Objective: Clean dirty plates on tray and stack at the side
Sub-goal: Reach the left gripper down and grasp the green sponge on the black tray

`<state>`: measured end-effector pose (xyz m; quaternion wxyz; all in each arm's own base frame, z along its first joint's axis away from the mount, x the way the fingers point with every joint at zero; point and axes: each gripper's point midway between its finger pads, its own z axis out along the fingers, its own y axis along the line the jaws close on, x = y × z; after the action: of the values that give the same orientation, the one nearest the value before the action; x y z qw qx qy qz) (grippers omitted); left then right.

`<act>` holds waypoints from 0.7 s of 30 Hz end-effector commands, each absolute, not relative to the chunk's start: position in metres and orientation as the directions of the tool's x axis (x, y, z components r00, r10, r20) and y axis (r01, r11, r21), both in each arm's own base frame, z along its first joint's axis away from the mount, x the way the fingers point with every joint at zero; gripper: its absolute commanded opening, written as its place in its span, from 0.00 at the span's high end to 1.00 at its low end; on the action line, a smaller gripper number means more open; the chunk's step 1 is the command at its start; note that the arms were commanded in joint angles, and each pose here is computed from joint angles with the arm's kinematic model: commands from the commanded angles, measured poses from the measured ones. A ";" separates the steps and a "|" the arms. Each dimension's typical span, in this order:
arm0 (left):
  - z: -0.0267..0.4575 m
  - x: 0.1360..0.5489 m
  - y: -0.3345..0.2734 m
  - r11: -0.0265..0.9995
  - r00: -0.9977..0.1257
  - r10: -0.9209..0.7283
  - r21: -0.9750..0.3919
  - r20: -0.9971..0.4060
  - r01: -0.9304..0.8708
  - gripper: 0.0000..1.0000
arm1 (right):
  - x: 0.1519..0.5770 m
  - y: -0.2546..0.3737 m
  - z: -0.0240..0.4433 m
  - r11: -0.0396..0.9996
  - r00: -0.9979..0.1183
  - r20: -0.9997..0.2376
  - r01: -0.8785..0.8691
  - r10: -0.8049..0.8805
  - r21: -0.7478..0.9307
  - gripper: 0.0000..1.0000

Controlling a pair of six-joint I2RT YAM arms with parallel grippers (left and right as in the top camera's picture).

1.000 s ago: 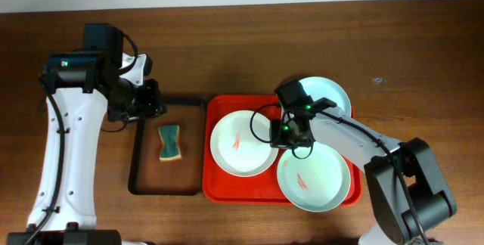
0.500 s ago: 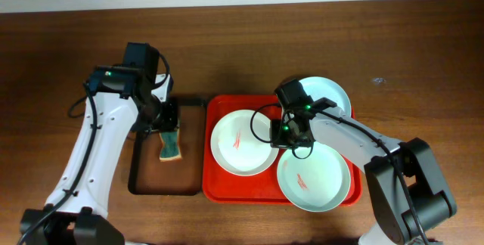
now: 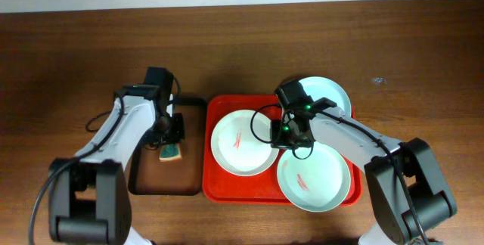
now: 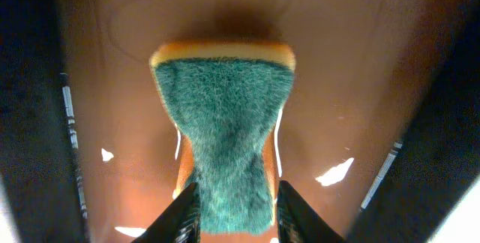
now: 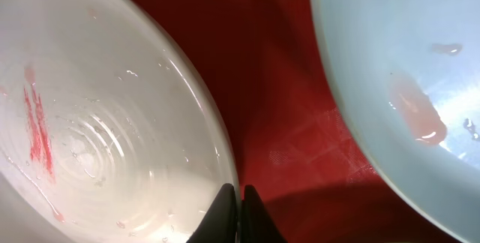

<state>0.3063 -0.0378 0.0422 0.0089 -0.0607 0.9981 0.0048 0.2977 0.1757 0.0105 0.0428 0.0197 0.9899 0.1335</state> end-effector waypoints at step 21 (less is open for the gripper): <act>-0.012 0.296 -0.031 0.990 -0.991 -0.131 -0.059 0.003 -0.130 1.00 | 0.294 0.170 0.004 0.973 -0.996 -0.080 0.023 0.042 0.229 0.96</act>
<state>0.3113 -0.0284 0.0004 0.0282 -0.0895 0.9953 -0.0225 0.2980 0.1759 0.0105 0.0436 0.0198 0.9898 0.1341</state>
